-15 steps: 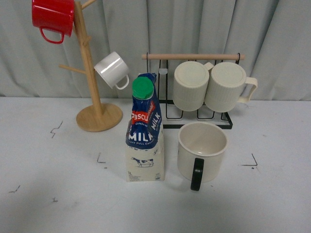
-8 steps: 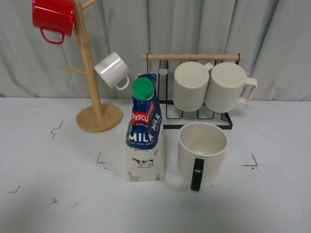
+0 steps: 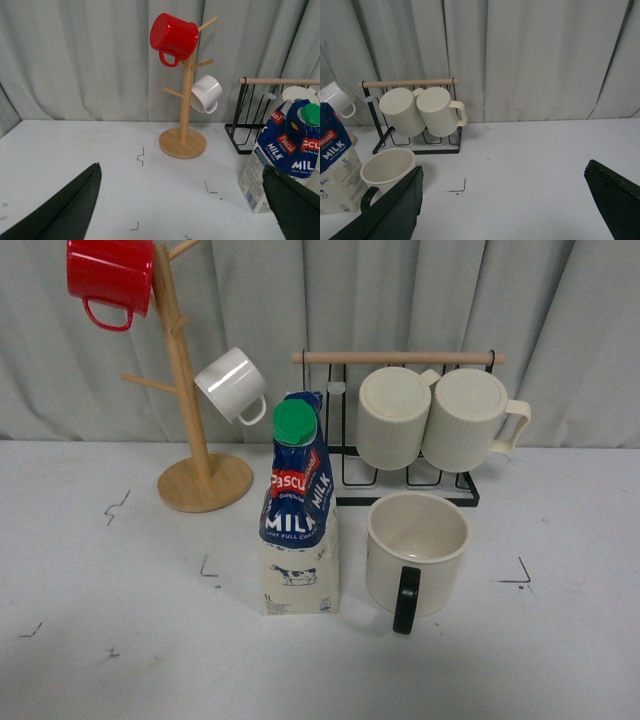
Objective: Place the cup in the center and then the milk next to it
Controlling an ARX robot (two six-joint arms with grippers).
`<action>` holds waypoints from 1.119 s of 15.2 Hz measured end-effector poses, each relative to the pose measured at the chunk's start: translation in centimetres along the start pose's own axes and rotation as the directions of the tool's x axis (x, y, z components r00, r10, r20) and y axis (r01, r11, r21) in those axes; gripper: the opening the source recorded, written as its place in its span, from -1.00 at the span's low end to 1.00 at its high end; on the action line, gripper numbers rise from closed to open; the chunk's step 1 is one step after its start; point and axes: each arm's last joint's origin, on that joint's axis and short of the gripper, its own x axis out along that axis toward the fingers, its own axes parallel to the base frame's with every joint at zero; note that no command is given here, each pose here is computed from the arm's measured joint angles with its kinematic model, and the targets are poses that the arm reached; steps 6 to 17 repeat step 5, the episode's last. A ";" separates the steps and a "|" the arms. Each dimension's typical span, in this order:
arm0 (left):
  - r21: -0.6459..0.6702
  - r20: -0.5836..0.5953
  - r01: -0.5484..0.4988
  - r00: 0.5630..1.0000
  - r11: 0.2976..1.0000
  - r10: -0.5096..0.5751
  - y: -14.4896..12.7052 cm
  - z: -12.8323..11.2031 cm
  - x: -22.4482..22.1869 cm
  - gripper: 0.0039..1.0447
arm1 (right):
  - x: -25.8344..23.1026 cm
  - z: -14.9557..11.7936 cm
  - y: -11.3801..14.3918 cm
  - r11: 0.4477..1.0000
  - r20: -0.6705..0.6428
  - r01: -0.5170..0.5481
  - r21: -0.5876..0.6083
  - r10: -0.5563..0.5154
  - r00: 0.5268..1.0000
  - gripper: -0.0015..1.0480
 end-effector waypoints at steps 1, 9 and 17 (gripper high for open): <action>0.001 0.000 0.000 1.000 1.000 0.000 0.0 0.0 0.0 0.91 | 0.0 0.0 0.0 1.000 0.000 0.000 0.000 0.000 1.000 0.87; 0.001 0.000 0.000 1.000 1.000 0.000 0.0 0.0 0.0 0.88 | 0.0 0.0 0.0 1.000 0.000 0.000 0.000 0.000 1.000 0.87; 0.001 0.000 0.000 1.000 1.000 0.000 0.0 0.0 0.0 0.88 | 0.0 0.0 0.0 1.000 0.000 0.000 0.000 0.000 1.000 0.87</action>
